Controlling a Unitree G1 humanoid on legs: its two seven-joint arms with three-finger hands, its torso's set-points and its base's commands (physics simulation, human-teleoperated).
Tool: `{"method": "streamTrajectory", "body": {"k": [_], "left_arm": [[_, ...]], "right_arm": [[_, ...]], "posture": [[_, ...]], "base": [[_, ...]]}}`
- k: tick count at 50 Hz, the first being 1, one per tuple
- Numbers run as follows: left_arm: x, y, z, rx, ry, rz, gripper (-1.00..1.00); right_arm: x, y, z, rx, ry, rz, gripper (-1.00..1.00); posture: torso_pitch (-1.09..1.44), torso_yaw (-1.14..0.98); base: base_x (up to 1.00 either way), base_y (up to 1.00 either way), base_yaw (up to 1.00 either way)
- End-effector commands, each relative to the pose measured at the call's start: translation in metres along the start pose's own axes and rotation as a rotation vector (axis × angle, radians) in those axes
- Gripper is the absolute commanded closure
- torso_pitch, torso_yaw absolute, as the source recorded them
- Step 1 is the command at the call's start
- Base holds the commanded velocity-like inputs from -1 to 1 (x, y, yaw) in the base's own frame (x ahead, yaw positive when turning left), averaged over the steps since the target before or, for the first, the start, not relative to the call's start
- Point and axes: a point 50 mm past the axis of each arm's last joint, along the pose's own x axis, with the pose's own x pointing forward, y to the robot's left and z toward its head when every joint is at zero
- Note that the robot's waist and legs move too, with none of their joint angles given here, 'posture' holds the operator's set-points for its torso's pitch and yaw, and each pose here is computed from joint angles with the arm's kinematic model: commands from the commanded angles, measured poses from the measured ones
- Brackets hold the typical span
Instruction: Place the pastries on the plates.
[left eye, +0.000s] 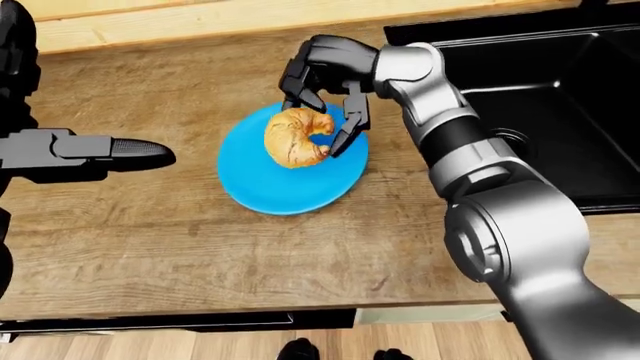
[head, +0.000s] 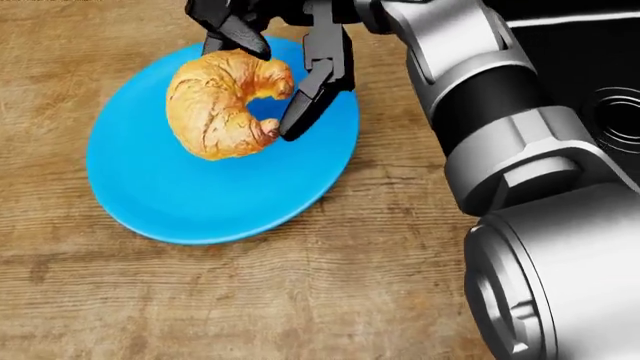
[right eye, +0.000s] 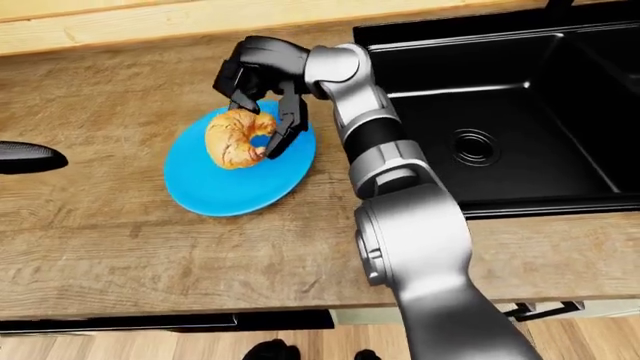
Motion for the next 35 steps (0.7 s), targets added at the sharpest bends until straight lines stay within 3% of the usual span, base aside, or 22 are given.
{"method": "streamTrajectory", "body": {"k": [1,3,4,8,16,20,27,32,35], "left_arm": [[-0.001,0.005,0.011,0.006,-0.062,0.034,-1.0],[-0.001,0.006,0.011,0.006,-0.064,0.034,-1.0],[-0.001,0.005,0.011,0.003,-0.064,0.034,-1.0],[-0.002,0.006,0.01,0.005,-0.062,0.036,-1.0],[-0.002,0.004,0.009,0.007,-0.061,0.035,-1.0],[-0.001,0.004,0.009,0.011,-0.058,0.032,-1.0],[0.0,0.003,0.01,0.003,-0.06,0.03,-1.0],[0.001,0.004,0.01,0.002,-0.063,0.031,-1.0],[0.003,0.005,0.01,0.0,-0.065,0.033,-1.0]], "right_arm": [[-0.001,-0.011,0.024,-0.057,-0.058,-0.039,0.07],[0.0,-0.009,0.021,-0.058,-0.049,-0.029,-0.79],[0.0,-0.009,0.021,-0.058,-0.047,-0.025,-1.0],[0.0,-0.008,0.02,-0.063,-0.038,-0.024,-1.0],[-0.004,-0.018,0.028,-0.075,-0.051,-0.099,-1.0],[-0.012,-0.033,0.035,-0.057,-0.046,-0.229,-1.0],[-0.035,-0.069,0.052,0.067,0.005,-0.584,-1.0],[-0.052,-0.086,0.067,0.127,0.017,-0.73,-1.0],[-0.061,-0.091,0.074,0.138,0.006,-0.766,-1.0]], "posture": [[0.25,0.25],[0.25,0.25],[0.25,0.25],[0.25,0.25],[0.25,0.25],[0.25,0.25],[0.25,0.25],[0.25,0.25],[0.25,0.25]], "base": [[0.0,0.0,0.0],[0.0,0.0,0.0],[0.0,0.0,0.0],[0.0,0.0,0.0],[0.0,0.0,0.0],[0.0,0.0,0.0],[0.0,0.0,0.0],[0.0,0.0,0.0],[0.0,0.0,0.0]]}}
